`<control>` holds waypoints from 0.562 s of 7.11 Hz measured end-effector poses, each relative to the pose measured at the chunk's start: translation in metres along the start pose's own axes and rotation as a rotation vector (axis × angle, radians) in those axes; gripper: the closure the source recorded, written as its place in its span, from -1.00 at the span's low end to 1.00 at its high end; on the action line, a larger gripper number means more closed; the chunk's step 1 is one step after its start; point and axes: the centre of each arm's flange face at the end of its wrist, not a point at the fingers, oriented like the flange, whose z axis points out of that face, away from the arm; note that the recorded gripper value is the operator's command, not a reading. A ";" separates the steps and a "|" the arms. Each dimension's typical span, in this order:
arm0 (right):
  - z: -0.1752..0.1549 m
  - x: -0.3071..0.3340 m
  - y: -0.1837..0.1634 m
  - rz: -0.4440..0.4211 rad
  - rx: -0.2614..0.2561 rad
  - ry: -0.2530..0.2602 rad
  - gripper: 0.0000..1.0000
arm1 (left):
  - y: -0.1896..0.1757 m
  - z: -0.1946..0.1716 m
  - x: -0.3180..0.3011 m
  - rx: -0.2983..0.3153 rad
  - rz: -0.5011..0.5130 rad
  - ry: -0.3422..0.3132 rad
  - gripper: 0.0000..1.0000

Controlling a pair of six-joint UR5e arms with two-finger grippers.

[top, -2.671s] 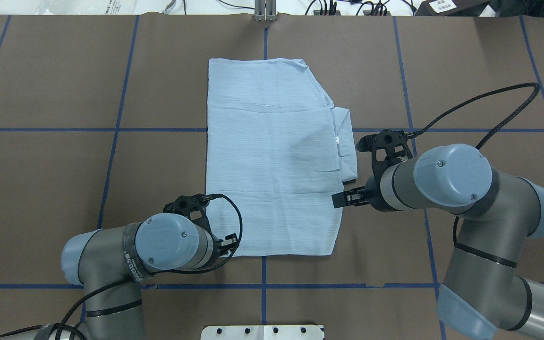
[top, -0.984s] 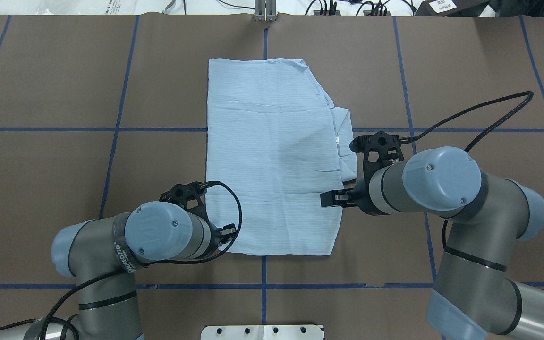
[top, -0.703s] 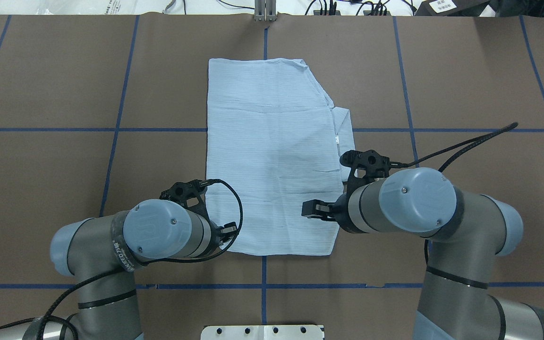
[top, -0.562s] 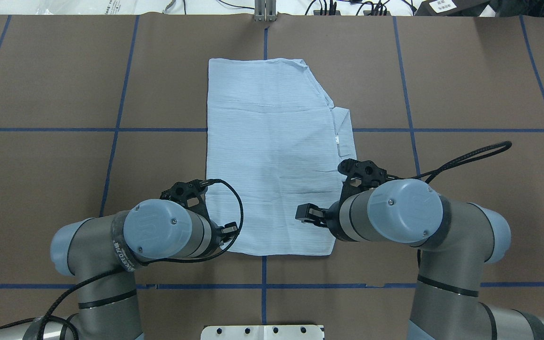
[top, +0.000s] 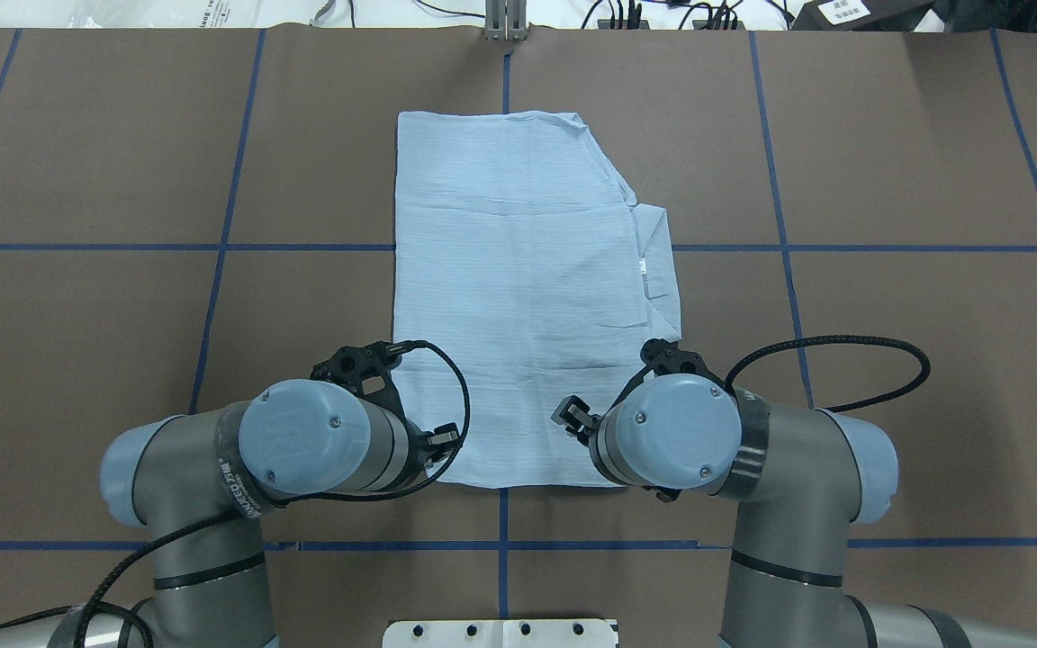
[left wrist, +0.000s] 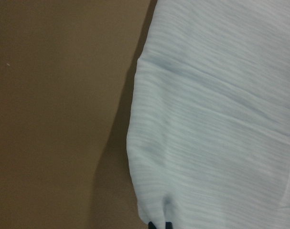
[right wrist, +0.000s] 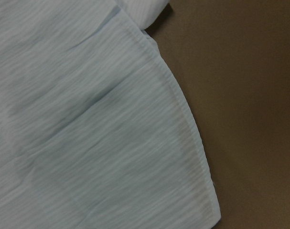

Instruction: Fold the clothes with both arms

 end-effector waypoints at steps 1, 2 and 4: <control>0.009 0.000 0.005 0.007 0.008 0.020 -1.00 | 0.001 -0.001 0.002 -0.001 0.001 0.003 1.00; 0.017 0.001 0.009 0.006 0.012 0.037 -1.00 | 0.001 -0.001 0.003 -0.002 0.001 0.005 1.00; 0.032 0.005 0.016 -0.002 0.017 0.065 -1.00 | 0.001 -0.002 0.004 -0.002 0.002 0.008 1.00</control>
